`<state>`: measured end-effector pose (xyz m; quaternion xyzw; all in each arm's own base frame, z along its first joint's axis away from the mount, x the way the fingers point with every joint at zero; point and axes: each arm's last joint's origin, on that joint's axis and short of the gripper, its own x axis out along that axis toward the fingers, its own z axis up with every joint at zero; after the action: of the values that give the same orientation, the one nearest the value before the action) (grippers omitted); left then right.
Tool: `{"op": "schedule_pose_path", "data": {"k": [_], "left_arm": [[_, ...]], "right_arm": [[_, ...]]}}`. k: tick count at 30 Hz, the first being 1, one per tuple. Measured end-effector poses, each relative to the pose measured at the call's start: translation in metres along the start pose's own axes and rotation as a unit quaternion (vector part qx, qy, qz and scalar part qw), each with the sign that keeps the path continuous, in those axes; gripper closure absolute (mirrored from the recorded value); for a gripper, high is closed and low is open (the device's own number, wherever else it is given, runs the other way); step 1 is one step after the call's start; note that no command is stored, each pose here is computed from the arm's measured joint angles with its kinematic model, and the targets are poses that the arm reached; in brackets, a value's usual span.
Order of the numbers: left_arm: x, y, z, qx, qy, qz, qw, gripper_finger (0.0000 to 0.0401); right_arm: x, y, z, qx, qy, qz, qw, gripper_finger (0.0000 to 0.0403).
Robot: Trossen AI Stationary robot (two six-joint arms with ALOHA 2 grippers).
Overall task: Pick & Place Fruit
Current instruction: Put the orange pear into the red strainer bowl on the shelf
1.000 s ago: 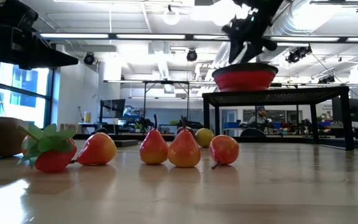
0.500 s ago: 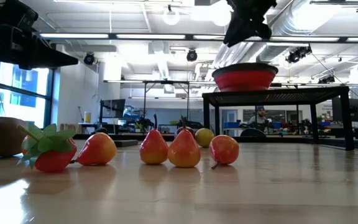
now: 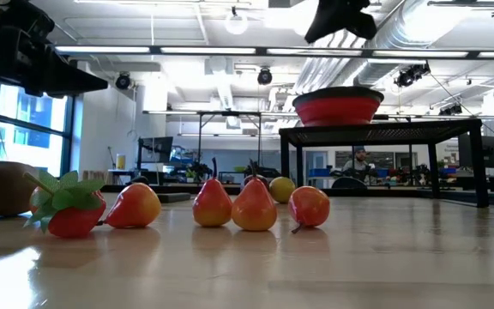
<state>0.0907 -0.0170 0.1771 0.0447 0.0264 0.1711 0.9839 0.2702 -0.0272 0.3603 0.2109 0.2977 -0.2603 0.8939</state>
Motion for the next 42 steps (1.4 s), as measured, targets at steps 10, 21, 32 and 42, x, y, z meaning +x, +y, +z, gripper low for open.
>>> {"op": "schedule_pose_path", "data": {"k": [10, 21, 32, 42], "left_arm": [[0.0, 0.0, 0.0, -0.008, 0.0, 0.0, 1.0, 0.0401], [0.0, 0.0, 0.0, -0.011, 0.0, 0.0, 1.0, 0.0401], [0.0, 0.0, 0.0, -0.009, 0.002, 0.0, 1.0, 0.0401], [0.0, 0.0, -0.001, -0.005, 0.005, 0.0, 1.0, 0.0401]], "right_arm": [[-0.004, 0.04, -0.027, 0.002, -0.001, 0.009, 1.0, 0.04], [0.025, 0.083, -0.062, 0.015, 0.041, 0.024, 0.999, 0.0399], [0.045, 0.12, -0.091, -0.003, 0.102, 0.116, 0.988, 0.0399], [0.065, 0.148, -0.126, -0.053, 0.164, 0.176, 0.969, 0.0399]]}}
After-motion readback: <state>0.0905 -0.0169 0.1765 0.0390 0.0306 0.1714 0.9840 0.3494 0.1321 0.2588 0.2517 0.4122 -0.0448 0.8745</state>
